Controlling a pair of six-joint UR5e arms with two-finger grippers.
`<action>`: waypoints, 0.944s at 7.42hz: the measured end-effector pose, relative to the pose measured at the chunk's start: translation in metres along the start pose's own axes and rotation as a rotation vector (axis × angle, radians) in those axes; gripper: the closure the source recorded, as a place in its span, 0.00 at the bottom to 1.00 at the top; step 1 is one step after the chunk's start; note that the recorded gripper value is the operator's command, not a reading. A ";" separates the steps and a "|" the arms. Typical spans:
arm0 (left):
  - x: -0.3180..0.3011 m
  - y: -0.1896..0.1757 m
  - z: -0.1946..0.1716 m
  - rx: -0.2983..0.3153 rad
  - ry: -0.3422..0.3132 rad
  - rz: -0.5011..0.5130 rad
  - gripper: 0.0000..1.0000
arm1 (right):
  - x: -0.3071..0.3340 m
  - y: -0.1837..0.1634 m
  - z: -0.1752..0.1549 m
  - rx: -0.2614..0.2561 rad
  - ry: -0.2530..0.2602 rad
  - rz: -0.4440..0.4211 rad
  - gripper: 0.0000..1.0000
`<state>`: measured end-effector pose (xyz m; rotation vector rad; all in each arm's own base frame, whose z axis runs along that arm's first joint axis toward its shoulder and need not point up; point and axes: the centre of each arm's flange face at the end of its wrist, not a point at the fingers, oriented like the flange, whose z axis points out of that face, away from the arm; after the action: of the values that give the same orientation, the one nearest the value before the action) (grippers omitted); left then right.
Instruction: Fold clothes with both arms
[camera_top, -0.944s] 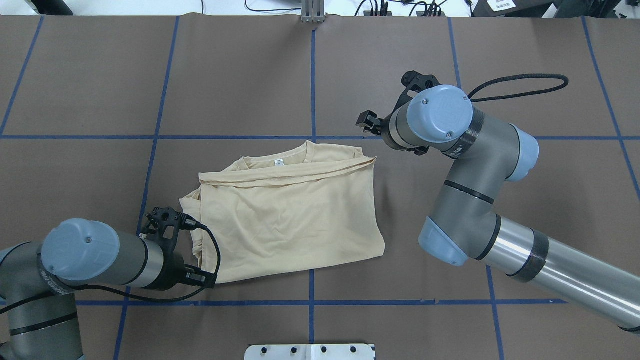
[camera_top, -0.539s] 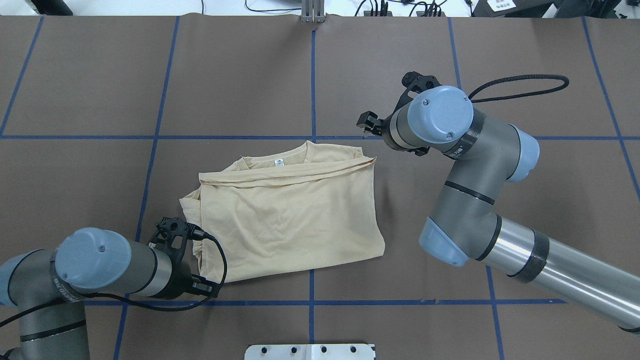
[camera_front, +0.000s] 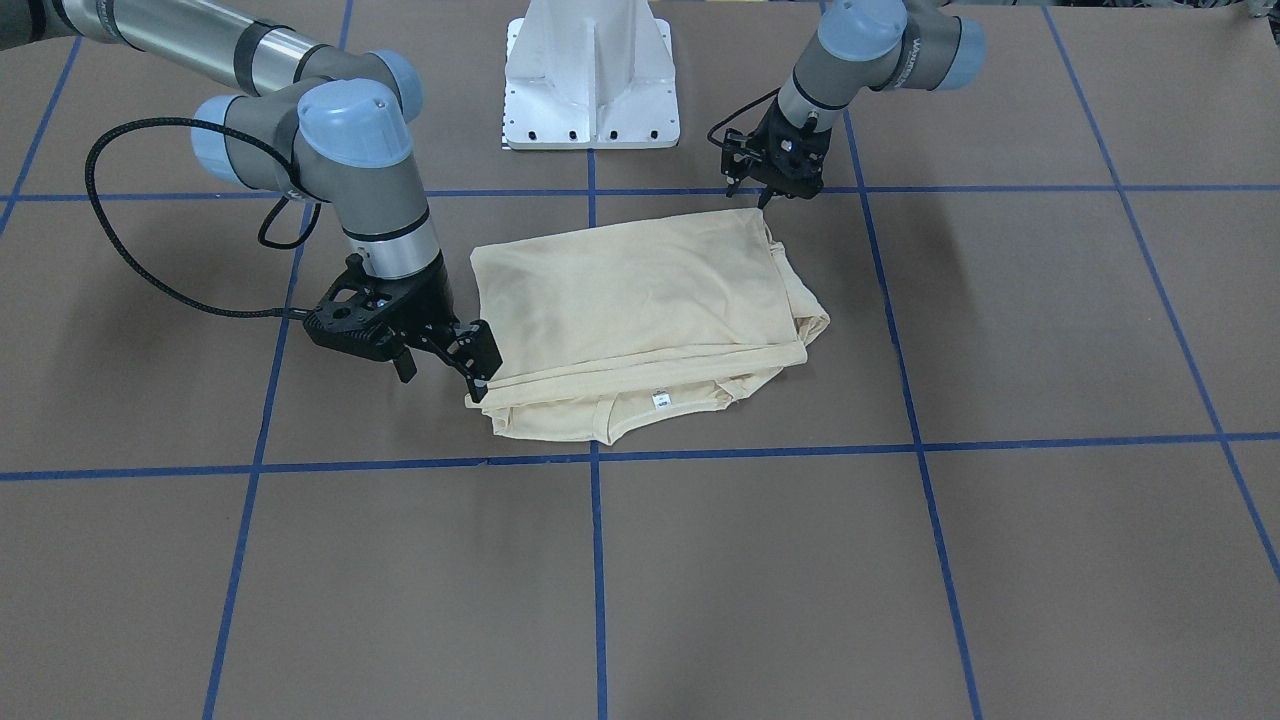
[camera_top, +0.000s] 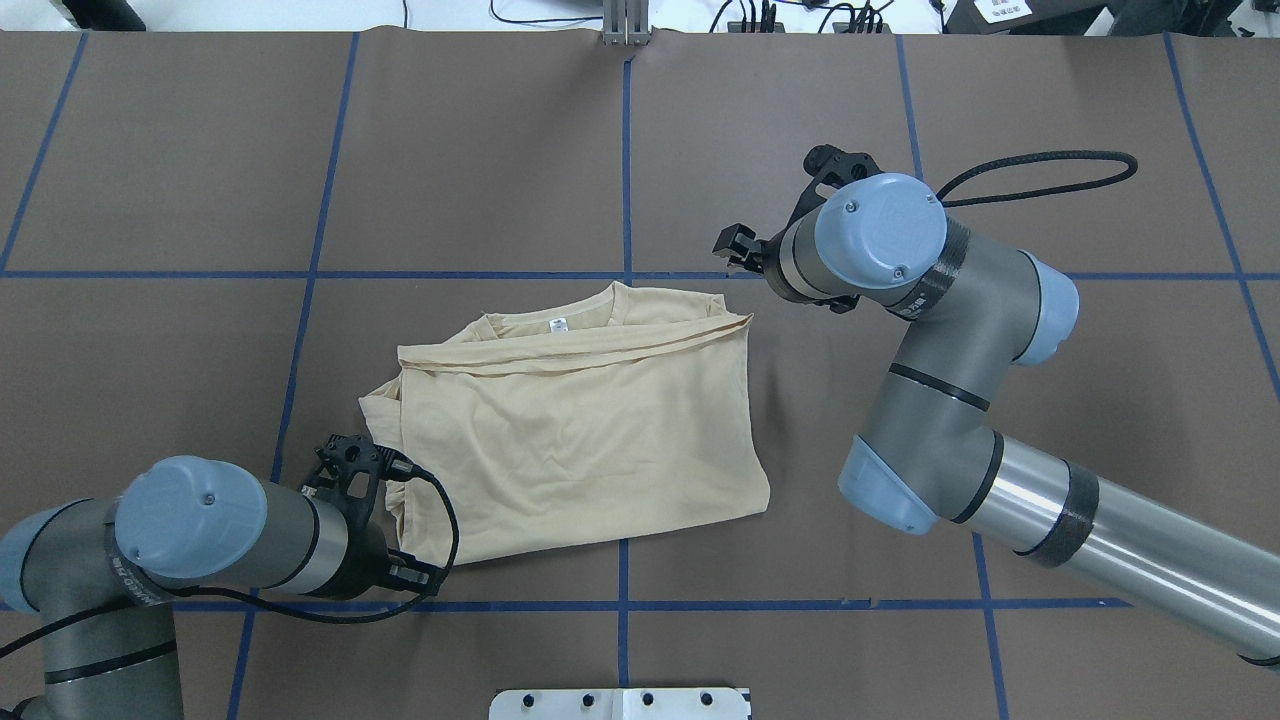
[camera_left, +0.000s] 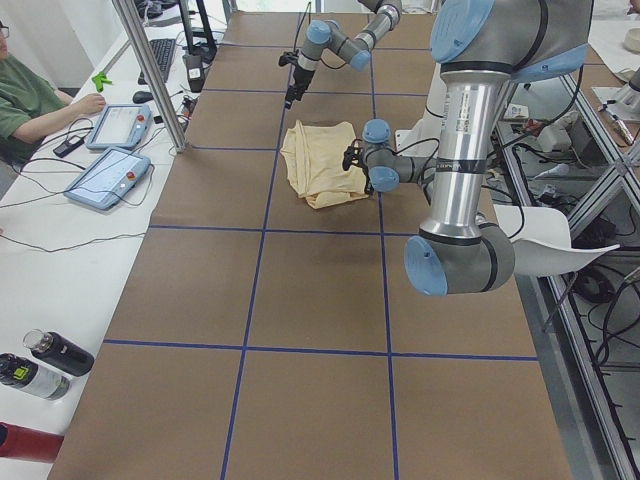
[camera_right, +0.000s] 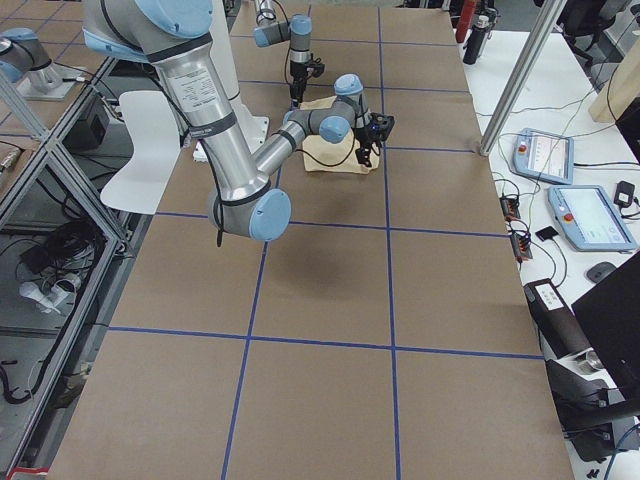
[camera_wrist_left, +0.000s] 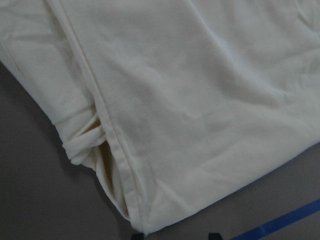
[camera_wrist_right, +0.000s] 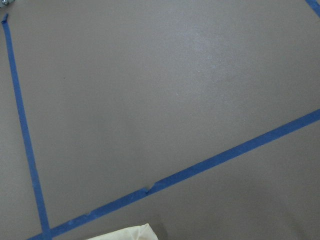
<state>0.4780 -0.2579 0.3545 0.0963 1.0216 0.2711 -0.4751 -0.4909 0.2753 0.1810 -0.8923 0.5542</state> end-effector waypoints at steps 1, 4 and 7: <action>-0.001 0.000 0.000 0.000 -0.003 -0.001 0.47 | 0.000 0.001 0.000 -0.001 0.000 -0.001 0.00; -0.005 -0.002 0.003 0.000 -0.016 -0.005 0.47 | 0.000 0.002 0.001 -0.003 0.000 -0.002 0.00; -0.011 -0.005 0.009 -0.002 -0.031 -0.013 0.72 | -0.001 0.004 0.001 -0.004 -0.001 -0.003 0.00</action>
<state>0.4805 -0.2653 0.3674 0.0918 0.9909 0.2586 -0.4778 -0.4884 0.2749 0.1789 -0.8942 0.5493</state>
